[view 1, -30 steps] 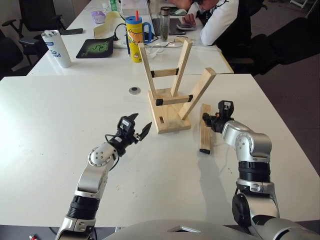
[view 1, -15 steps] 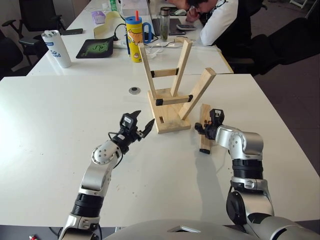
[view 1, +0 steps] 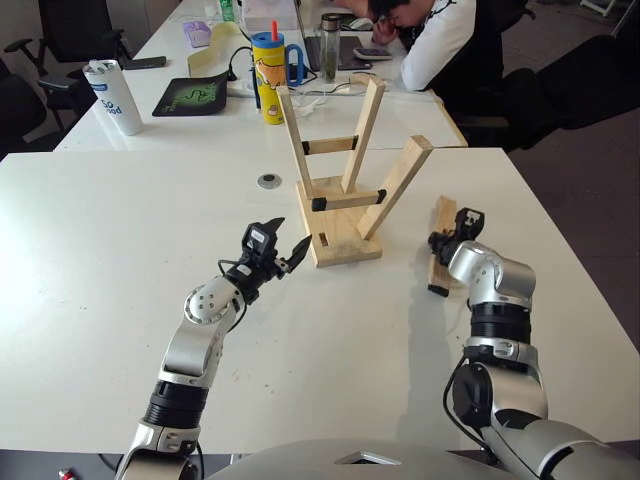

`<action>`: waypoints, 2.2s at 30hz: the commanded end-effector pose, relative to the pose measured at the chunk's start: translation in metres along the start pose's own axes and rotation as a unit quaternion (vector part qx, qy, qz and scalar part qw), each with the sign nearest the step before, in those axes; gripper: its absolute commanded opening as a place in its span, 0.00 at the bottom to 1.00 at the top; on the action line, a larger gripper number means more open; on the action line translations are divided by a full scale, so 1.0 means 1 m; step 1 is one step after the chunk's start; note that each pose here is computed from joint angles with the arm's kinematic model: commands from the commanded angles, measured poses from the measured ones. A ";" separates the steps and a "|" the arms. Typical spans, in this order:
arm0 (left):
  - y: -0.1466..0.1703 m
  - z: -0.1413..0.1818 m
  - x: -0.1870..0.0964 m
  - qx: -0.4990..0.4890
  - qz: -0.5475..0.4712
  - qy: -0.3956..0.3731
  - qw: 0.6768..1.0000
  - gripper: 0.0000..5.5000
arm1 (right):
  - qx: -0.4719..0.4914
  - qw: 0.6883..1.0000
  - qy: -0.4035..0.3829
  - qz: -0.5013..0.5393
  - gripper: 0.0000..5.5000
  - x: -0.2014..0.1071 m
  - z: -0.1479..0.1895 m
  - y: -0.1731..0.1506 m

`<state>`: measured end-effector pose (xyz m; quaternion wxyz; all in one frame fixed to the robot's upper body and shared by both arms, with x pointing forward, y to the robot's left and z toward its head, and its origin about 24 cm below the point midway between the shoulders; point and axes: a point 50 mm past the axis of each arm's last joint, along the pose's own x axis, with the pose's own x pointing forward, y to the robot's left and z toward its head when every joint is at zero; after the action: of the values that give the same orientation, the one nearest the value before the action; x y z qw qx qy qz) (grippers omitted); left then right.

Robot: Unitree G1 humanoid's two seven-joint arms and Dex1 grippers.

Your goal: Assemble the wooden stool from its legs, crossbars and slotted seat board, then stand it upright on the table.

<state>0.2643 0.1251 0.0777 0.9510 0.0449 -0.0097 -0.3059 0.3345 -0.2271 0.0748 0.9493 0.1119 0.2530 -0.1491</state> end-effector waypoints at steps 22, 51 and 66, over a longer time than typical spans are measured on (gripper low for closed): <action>0.012 0.173 -0.020 -0.319 -0.161 -0.318 0.878 0.61 | -0.361 0.633 -0.381 0.569 0.37 -0.155 0.075 0.122; 0.020 0.167 -0.022 -0.338 -0.112 -0.318 0.879 0.61 | -0.381 0.593 -0.423 0.570 0.37 -0.156 0.065 0.132; 0.022 0.156 -0.019 -0.349 -0.074 -0.324 0.876 0.29 | -0.361 0.593 -0.420 0.584 0.37 -0.156 0.076 0.135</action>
<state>0.2504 0.1414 0.2441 0.8106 -0.3966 -0.2230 -0.3686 0.2862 -0.0899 0.2235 0.8020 -0.2025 -0.2378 0.5091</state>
